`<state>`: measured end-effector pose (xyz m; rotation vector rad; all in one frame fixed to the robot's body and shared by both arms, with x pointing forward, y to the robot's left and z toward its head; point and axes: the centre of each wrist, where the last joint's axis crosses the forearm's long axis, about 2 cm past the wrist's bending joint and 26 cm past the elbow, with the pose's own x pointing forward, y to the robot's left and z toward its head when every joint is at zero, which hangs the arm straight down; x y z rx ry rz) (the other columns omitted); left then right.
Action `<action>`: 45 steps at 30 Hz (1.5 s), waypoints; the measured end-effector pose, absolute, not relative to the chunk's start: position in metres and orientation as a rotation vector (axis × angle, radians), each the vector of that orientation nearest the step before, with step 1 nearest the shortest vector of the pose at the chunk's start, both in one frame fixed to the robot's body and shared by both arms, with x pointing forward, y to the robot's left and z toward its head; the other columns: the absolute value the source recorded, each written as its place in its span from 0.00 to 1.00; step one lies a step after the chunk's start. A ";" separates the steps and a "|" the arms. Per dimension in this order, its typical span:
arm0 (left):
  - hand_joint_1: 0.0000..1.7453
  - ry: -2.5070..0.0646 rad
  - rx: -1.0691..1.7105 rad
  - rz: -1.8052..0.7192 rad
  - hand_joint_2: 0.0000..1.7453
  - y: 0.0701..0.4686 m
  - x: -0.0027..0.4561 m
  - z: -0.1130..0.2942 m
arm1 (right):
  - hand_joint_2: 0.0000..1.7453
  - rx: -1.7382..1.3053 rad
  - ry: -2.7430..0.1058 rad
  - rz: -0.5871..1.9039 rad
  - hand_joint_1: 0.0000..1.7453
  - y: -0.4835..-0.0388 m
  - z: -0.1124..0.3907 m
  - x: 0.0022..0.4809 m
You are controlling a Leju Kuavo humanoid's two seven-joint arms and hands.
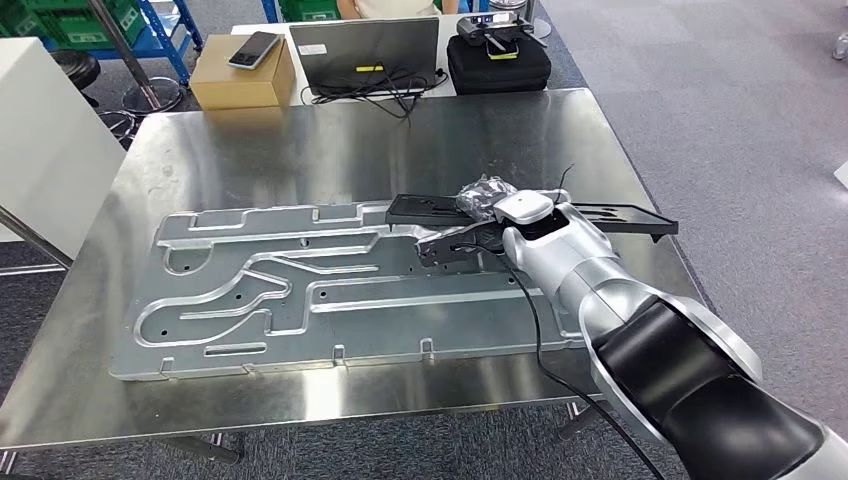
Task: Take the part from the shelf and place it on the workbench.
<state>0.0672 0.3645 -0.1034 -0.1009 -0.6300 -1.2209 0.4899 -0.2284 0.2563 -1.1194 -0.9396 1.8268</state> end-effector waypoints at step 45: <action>0.00 -0.638 -0.049 -1.161 0.00 0.360 0.053 -0.106 | 0.00 -1.344 -2.023 0.264 0.00 -0.396 0.122 0.213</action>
